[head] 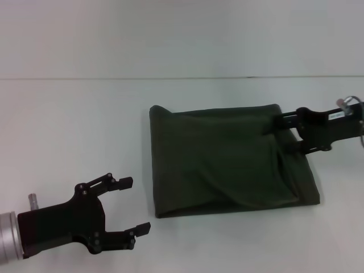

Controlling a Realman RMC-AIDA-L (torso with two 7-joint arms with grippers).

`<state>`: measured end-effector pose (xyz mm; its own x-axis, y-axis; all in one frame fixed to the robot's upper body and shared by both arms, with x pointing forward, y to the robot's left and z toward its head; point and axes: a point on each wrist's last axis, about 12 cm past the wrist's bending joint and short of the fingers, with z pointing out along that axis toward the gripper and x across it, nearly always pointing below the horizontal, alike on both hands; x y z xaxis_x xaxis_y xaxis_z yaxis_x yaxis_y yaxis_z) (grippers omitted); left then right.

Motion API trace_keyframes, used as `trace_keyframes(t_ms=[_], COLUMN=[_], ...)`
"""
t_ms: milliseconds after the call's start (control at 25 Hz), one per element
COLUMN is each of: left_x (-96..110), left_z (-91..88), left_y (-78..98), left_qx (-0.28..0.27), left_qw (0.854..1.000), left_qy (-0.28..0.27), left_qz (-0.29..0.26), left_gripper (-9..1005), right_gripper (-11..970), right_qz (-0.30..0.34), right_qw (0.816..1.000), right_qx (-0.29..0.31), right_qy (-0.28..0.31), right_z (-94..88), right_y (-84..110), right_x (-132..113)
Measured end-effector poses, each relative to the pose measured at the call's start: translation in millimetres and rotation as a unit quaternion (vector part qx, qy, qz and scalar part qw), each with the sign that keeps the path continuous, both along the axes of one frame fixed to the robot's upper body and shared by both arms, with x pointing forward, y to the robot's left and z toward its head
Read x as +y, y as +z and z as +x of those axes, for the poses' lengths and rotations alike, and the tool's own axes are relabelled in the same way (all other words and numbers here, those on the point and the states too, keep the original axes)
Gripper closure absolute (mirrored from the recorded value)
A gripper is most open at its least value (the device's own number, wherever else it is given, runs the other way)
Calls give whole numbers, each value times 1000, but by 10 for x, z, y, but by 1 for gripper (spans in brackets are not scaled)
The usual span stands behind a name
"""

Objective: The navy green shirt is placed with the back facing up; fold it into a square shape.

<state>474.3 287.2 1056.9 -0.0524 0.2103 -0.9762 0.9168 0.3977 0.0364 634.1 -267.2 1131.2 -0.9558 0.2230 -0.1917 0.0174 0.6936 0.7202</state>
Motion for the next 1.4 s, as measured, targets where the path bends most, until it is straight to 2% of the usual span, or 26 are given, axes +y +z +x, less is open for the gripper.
trace_keyframes(t_ms=[280,1000,1320,1400], left_x=[-5,-7,23,26], left_z=[-9,-49,-53,-55], left_y=[-11,-46,-46,-47], left_qx=[1,9,6,5], left_qw=[1000,1000,1000,1000], left_qy=[0,4,14,15], left_qz=[-2,-8,-10,-9], left_gripper=[64,63,63,63], right_gripper=[115,119,331,416], right_qz=[-2,-18,-34,-33], right_qw=[1000,998,996,996], right_qx=[-22,-67,-84,-84], right_qy=[1,-3,16,14], right_z=[32,88,100,100], right_y=[-95,-165,-174,-174], right_x=[217,329,397,389])
